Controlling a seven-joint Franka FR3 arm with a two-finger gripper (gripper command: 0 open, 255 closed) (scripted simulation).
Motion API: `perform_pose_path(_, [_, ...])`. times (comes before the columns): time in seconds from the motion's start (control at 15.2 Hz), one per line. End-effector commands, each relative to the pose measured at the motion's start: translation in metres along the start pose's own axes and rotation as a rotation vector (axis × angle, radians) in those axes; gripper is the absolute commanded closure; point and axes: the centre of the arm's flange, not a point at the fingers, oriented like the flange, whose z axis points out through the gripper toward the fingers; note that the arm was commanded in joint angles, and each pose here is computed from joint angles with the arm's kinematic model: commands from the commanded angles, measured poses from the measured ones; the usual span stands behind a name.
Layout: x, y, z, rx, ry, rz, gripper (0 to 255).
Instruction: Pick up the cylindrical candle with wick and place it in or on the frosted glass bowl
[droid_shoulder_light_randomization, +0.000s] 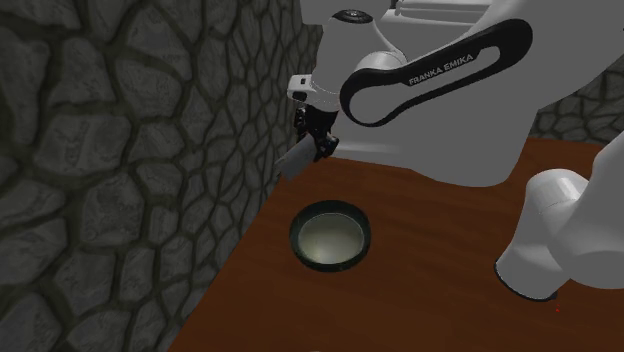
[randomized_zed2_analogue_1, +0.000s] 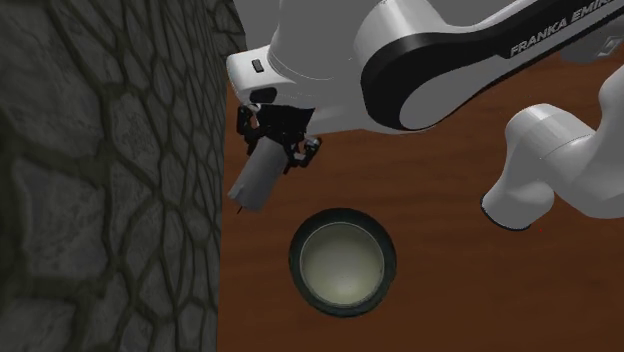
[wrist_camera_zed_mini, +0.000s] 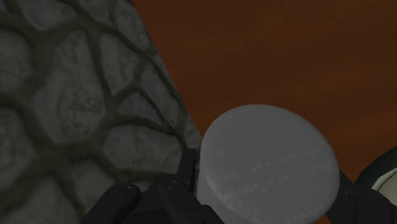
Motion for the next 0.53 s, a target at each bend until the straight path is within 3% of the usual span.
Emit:
perform_pose_path(0.0, [0.0, 0.003, -0.009, 0.0, 0.0, 0.0, 255])
perform_pose_path(0.46, [0.016, -0.082, -0.044, 0.0, 0.0, 0.0, 255])
